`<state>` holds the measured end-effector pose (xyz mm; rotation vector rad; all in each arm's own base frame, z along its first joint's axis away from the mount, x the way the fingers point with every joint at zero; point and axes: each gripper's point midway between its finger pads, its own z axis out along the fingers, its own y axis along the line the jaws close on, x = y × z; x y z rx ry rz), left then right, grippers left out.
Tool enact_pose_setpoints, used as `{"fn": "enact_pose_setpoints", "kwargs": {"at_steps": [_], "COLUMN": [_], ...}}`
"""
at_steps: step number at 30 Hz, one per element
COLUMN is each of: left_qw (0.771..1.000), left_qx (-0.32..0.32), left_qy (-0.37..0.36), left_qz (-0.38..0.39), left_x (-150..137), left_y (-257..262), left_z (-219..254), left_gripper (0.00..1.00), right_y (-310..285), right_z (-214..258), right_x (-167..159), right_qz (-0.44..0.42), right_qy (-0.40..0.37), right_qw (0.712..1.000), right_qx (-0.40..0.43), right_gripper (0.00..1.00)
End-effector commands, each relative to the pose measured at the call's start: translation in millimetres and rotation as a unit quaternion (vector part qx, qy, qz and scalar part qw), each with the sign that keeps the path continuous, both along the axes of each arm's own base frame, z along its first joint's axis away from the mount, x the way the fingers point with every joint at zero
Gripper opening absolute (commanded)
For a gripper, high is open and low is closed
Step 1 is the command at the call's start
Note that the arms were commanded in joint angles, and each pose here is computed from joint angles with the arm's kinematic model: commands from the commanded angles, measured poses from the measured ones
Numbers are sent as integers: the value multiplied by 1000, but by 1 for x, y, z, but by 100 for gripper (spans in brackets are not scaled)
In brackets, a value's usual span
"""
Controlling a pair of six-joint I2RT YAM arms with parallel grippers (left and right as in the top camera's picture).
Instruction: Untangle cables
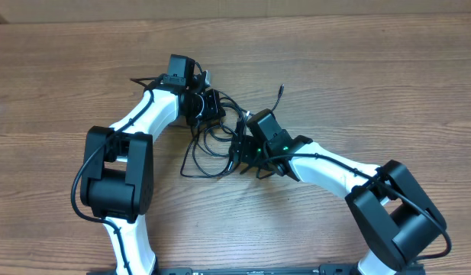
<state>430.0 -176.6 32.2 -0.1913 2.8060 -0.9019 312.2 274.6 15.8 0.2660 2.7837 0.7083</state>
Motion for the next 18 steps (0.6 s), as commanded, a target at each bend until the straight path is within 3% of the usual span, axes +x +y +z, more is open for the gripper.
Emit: {"fn": "enact_pose_setpoints", "kwargs": {"at_steps": [1,6,13,18], "left_qw": [1000,1000,999,998], "left_qx": [4,10,32,37], "left_qy": [-2,6,-2,-14], "left_qz": [8,8,-16,-39], "left_x": [2,-2,-6,-7], "left_y": [3,5,10,10], "left_z": [1,-1,-5,-5], "left_gripper": [6,14,4,4], "right_y": [-3,-3,-3,-6], "right_z": [11,11,11,10], "right_x": [8,8,8,10], "right_qz": [-11,-27,-31,-35], "right_qy": [-22,-13,-10,-14], "right_qw": [1000,1000,999,999], "right_qx": [-3,3,4,-2], "right_gripper": [76,76,77,77]}}
